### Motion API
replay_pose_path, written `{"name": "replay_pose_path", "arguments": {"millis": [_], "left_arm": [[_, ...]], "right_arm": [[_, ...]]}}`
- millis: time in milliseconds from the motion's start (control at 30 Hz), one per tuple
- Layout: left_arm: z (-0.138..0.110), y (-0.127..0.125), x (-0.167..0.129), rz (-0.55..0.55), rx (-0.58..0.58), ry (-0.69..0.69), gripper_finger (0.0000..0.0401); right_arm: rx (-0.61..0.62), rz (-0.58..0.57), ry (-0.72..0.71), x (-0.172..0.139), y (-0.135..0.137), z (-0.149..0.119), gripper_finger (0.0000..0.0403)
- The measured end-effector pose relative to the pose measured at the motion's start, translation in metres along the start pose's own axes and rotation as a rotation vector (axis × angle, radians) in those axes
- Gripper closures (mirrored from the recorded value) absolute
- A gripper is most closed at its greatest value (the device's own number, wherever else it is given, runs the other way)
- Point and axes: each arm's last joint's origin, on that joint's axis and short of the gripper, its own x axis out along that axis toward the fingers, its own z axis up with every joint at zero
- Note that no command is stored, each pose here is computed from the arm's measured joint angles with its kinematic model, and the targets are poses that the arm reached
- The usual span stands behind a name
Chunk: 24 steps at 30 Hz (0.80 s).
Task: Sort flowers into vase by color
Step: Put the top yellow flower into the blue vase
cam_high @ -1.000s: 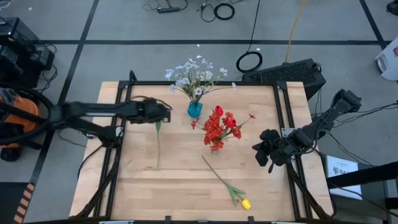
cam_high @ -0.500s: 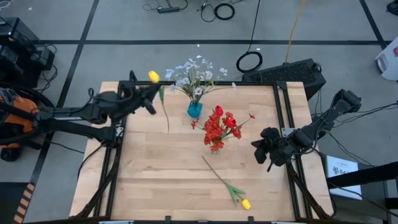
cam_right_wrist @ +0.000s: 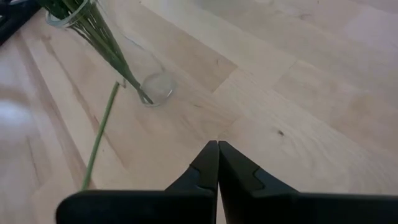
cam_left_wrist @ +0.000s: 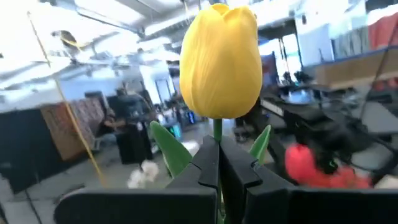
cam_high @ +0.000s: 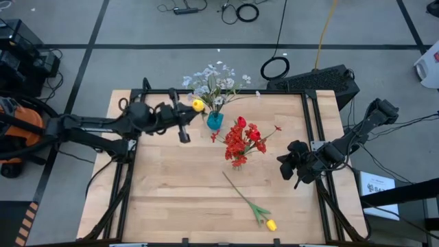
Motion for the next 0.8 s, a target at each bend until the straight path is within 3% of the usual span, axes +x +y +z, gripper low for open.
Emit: {"name": "replay_pose_path", "arguments": {"millis": [167, 367, 800], "left_arm": [[-0.015, 0.013, 0.009, 0.041, 0.012, -0.018, 0.0400], [-0.025, 0.036, 0.008, 0.082, -0.022, -0.162, 0.0400], [-0.072, 0.062, 0.018, 0.074, -0.071, -0.079, 0.0400]], "right_arm": [[0.009, 0.007, -0.003, 0.000, 0.001, 0.000, 0.0403], [0.010, 0.008, -0.004, 0.000, 0.001, 0.000, 0.0403], [0.028, -0.030, -0.002, 0.010, 0.006, -0.006, 0.0403]]}}
